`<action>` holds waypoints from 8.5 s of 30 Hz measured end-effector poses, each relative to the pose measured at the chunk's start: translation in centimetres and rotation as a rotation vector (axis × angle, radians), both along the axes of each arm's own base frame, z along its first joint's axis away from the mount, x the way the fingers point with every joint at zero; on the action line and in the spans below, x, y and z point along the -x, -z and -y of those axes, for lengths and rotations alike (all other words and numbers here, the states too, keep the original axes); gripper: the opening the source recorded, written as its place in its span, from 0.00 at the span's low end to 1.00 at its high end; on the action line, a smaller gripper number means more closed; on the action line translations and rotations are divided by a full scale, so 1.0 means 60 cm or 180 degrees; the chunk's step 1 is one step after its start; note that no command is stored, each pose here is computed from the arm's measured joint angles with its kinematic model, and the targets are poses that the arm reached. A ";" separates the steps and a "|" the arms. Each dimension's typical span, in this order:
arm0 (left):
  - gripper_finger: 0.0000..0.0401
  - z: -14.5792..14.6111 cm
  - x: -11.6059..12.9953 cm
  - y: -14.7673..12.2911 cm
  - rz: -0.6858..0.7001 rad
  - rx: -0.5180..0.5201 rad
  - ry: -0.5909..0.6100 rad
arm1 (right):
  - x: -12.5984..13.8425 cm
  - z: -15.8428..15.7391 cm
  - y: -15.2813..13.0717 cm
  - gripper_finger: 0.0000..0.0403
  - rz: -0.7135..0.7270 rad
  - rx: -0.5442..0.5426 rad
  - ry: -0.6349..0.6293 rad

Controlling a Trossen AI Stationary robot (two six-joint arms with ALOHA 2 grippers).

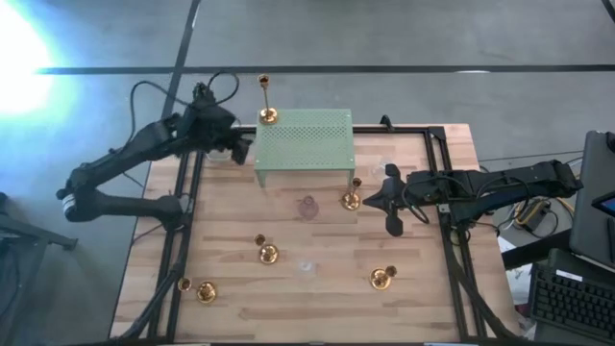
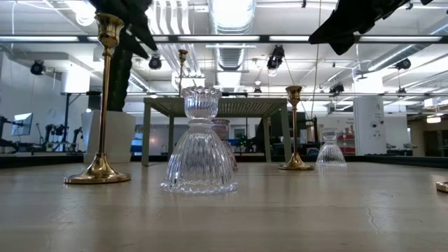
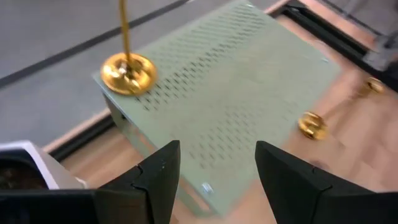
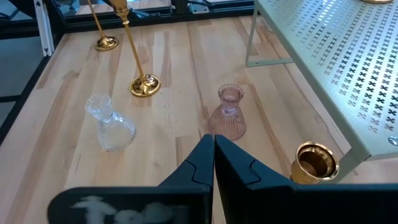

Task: Pick & Place candle stick holders
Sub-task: Put the gold candle holder on the shelf

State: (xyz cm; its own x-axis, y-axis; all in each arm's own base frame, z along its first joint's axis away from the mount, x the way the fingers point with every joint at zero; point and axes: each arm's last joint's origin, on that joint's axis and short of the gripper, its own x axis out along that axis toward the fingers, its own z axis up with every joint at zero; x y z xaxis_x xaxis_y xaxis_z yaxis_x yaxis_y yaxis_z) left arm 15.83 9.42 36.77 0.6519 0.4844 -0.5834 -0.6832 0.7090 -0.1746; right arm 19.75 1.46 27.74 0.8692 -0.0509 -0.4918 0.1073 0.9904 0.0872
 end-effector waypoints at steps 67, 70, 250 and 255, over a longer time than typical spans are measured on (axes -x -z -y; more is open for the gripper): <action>0.53 0.257 -0.034 0.269 0.0494 0.0610 0.2597 | 0.000 0.002 -0.006 0.02 0.0098 0.0053 0.0098; 0.53 0.258 -0.038 0.265 0.0588 0.0534 0.2647 | 0.000 0.002 -0.006 0.02 0.0111 0.0069 0.0129; 0.31 0.148 0.007 0.080 0.2282 -0.1738 0.1083 | -0.071 0.417 -0.021 0.02 0.1335 0.0591 0.0998; 0.31 0.148 0.011 0.077 0.2311 -0.1750 0.1075 | -0.068 0.427 -0.013 0.02 0.1299 0.0613 0.1034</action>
State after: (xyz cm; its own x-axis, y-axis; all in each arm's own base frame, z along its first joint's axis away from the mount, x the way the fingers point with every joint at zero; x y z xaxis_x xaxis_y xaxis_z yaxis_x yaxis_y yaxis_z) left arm 15.15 0.55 32.14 0.9187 0.2904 0.2677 -0.2852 0.9566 -0.0590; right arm 23.83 -24.18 28.53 0.9119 -0.4037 -0.0737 0.4052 0.9142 0.0062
